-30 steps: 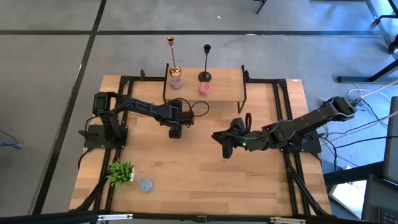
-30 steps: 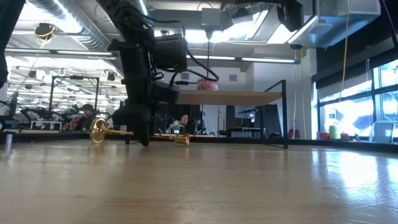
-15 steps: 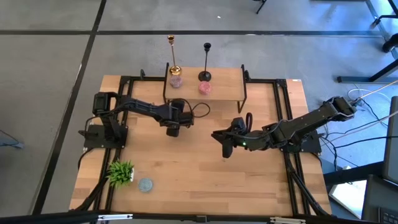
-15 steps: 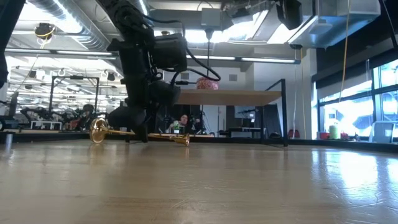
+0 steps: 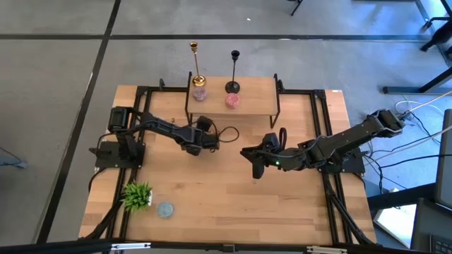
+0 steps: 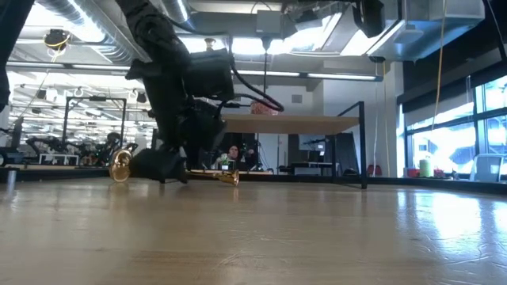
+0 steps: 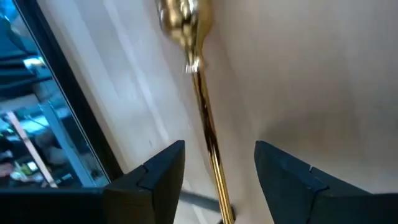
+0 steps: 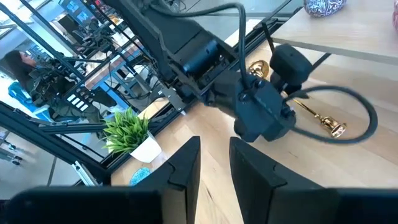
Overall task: Pick & Place candle stick holders
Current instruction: Put the gold candle holder on the shelf
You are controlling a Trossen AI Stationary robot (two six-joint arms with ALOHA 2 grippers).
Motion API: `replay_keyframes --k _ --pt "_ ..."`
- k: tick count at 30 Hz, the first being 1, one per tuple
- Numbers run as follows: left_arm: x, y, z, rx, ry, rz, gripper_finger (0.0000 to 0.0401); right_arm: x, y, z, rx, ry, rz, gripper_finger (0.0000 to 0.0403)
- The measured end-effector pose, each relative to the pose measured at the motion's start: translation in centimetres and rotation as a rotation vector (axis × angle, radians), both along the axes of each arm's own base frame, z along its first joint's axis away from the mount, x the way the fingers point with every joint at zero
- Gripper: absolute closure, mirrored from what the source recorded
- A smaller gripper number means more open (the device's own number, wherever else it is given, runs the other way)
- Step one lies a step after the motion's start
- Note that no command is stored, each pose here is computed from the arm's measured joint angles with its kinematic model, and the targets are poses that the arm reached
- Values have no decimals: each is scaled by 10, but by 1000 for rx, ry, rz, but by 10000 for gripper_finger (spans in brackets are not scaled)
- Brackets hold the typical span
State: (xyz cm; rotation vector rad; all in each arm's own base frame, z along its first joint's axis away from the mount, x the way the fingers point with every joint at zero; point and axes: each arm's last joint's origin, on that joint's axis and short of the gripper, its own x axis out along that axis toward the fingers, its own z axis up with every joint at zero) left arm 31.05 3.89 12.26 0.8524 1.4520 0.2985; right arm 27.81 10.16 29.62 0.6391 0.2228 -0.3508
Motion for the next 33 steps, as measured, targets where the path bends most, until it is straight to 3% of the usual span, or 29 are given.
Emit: replay_keyframes --k 7,12,17,23,28,33 --pt "8 -8 -14 88 15 -34 214 3 1 -4 -3 7 0 315" --pt "8 -8 -16 94 17 -18 216 8 5 -8 0 0 3 315" --pt "9 -7 -10 87 34 21 260 11 6 -10 5 -11 4 315" --pt "15 -11 9 -144 8 153 383 12 6 -10 6 -14 4 315" --pt "24 -34 23 -269 -32 192 391 12 7 -10 10 -12 15 315" --pt "35 -69 53 -390 -167 212 391 12 9 -11 33 -2 77 315"
